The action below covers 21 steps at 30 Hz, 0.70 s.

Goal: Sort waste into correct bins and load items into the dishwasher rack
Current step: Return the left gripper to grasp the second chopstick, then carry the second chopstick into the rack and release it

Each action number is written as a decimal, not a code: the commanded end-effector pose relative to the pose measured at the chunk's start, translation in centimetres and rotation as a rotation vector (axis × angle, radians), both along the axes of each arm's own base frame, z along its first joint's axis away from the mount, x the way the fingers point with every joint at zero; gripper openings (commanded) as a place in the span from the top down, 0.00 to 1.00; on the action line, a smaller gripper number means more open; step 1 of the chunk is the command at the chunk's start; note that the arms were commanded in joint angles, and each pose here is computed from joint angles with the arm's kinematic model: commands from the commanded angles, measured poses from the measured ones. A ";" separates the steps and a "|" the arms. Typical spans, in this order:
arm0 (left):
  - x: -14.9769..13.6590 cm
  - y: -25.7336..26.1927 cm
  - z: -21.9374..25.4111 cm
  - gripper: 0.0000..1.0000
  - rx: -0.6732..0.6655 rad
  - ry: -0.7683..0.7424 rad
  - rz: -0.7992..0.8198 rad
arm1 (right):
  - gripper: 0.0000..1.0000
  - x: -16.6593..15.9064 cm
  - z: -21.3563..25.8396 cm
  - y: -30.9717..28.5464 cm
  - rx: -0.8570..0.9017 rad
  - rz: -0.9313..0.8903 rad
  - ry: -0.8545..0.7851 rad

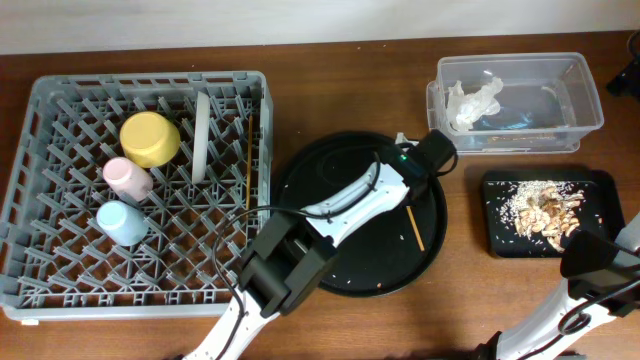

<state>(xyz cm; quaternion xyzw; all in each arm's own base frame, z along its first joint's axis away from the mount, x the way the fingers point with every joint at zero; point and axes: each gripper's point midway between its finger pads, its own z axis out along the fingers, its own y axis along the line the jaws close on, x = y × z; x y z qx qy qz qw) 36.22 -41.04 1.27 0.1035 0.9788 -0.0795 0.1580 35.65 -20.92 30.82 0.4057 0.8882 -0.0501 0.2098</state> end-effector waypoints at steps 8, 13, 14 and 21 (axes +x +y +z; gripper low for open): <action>-0.4 4.1 -5.0 0.97 0.281 -0.043 0.028 | 0.01 -0.3 0.4 -0.2 -0.015 -0.013 -0.001; -0.3 4.2 -0.8 1.00 0.287 -0.040 0.007 | 0.01 -0.3 0.4 -0.2 -0.015 -0.013 -0.001; 0.0 4.0 1.8 1.00 0.268 -0.055 0.011 | 0.01 -0.3 0.4 -0.2 -0.015 -0.013 -0.001; 4.9 13.9 19.8 1.00 0.366 -0.202 -0.115 | 0.01 -0.3 0.4 -0.2 -0.015 -0.013 -0.001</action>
